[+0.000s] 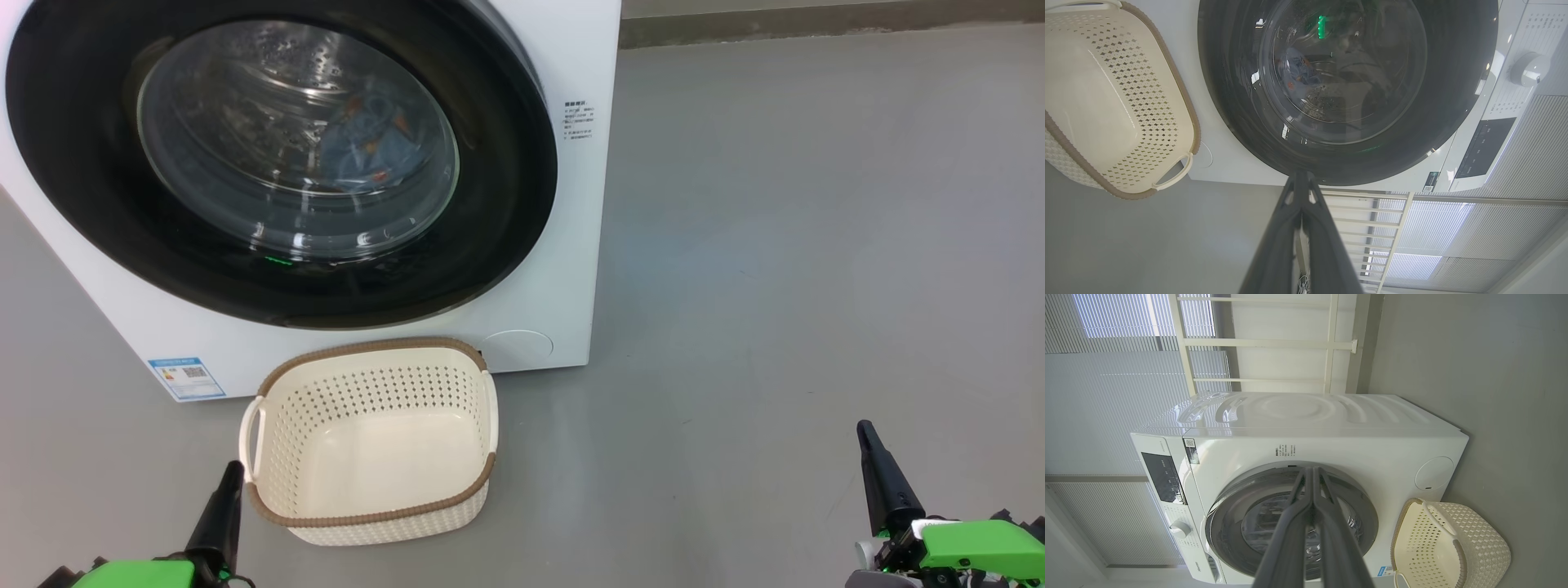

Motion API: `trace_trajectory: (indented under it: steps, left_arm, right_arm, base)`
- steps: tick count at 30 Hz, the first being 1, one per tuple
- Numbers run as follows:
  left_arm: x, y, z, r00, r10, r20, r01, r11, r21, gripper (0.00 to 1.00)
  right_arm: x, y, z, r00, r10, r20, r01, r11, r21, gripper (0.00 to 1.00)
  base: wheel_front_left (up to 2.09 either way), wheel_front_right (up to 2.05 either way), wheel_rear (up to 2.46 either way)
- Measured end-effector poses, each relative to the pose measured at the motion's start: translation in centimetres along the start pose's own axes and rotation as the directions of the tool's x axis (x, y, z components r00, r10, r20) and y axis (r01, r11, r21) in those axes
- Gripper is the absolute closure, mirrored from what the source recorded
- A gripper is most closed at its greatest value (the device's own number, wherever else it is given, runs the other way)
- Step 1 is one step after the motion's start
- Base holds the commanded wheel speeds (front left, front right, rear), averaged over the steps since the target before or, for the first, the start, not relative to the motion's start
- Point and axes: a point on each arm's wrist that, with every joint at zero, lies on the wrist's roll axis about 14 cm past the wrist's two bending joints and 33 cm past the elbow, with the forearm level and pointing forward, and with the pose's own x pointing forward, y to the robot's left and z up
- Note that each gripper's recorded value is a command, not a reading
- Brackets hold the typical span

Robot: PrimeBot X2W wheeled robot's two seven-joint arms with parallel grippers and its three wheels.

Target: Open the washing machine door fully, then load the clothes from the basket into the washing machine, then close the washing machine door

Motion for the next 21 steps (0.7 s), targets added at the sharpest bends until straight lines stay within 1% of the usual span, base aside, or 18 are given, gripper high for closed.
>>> trace_trajectory:
  steps: [21]
  left_arm:
    - [0.00, 0.01, -0.05, 1.000, 0.000, -0.003, 0.000, 1.000, -0.001, 1.00]
  right_arm:
    - [0.00, 0.00, 0.02, 1.000, 0.000, 0.001, 0.000, 1.000, 0.001, 1.00]
  base:
    - [0.00, 0.00, 0.00]
